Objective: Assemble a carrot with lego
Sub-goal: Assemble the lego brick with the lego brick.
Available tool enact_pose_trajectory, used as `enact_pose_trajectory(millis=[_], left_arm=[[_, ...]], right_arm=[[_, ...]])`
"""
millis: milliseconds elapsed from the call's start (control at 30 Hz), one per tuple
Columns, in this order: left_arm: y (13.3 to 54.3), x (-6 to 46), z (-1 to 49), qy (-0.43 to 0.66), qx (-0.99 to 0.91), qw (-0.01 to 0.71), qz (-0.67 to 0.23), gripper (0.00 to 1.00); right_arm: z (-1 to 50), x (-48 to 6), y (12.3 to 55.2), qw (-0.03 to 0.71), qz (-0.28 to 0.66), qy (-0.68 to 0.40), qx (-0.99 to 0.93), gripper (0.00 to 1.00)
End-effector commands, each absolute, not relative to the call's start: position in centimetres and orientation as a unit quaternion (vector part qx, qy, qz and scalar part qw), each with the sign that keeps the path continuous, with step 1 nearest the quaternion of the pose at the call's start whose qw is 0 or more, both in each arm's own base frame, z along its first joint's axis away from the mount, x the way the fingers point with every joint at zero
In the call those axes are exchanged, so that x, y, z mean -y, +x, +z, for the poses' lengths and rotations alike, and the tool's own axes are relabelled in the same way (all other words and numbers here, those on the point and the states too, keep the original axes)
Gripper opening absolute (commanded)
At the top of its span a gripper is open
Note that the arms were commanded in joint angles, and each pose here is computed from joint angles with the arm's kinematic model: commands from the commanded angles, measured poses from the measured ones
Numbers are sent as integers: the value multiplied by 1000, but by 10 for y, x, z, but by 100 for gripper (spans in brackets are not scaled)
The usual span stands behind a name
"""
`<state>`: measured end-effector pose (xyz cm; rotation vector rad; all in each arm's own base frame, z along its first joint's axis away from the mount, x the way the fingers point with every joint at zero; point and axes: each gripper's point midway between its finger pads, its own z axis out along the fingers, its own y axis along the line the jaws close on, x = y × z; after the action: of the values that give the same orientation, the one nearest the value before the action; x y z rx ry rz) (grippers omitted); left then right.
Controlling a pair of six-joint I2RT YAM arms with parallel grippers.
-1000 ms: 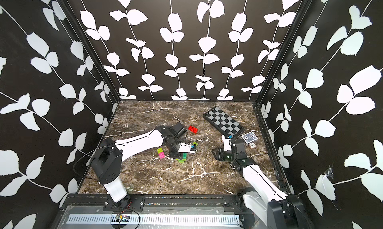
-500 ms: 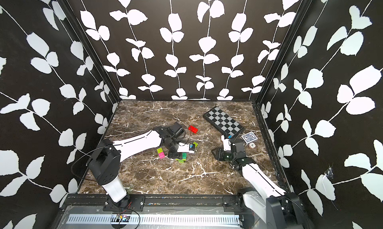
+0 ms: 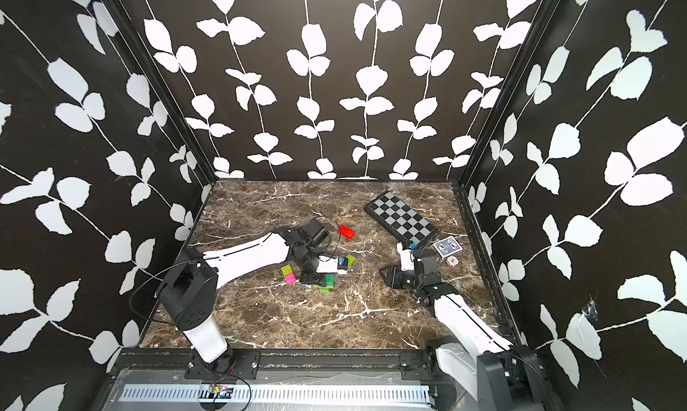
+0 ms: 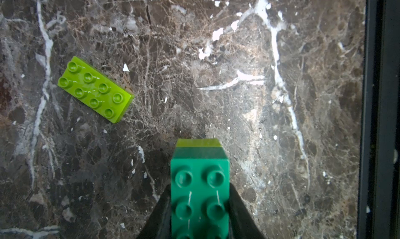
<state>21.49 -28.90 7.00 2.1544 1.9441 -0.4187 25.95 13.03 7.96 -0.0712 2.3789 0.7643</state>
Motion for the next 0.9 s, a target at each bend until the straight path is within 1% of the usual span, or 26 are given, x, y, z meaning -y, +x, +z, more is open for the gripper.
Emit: enact_pose_trajectory(millis=[0, 167, 433, 533, 633, 700, 767, 867], left_arm=[[183, 237, 26, 717, -689, -42, -96, 35], [195, 267, 62, 701, -698, 46, -135, 48], [206, 287, 100, 679, -706, 119, -161, 60], [211, 294, 123, 662, -710, 154, -186, 62], [219, 298, 147, 628, -722, 195, -215, 62], [234, 298, 157, 590, -748, 227, -203, 62], [254, 293, 165, 523, -794, 249, -186, 61], [278, 282, 173, 430, -849, 247, -182, 61]], right_arm=[[78, -133, 258, 318, 297, -33, -900, 53], [87, -133, 261, 329, 297, -33, -896, 54], [97, -138, 267, 340, 299, -38, -891, 55], [107, -146, 278, 358, 294, -51, -885, 57], [115, -159, 297, 389, 269, -76, -878, 60], [116, -170, 313, 408, 245, -95, -874, 63], [114, -182, 334, 432, 219, -111, -868, 67], [109, -202, 366, 455, 198, -131, -858, 73]])
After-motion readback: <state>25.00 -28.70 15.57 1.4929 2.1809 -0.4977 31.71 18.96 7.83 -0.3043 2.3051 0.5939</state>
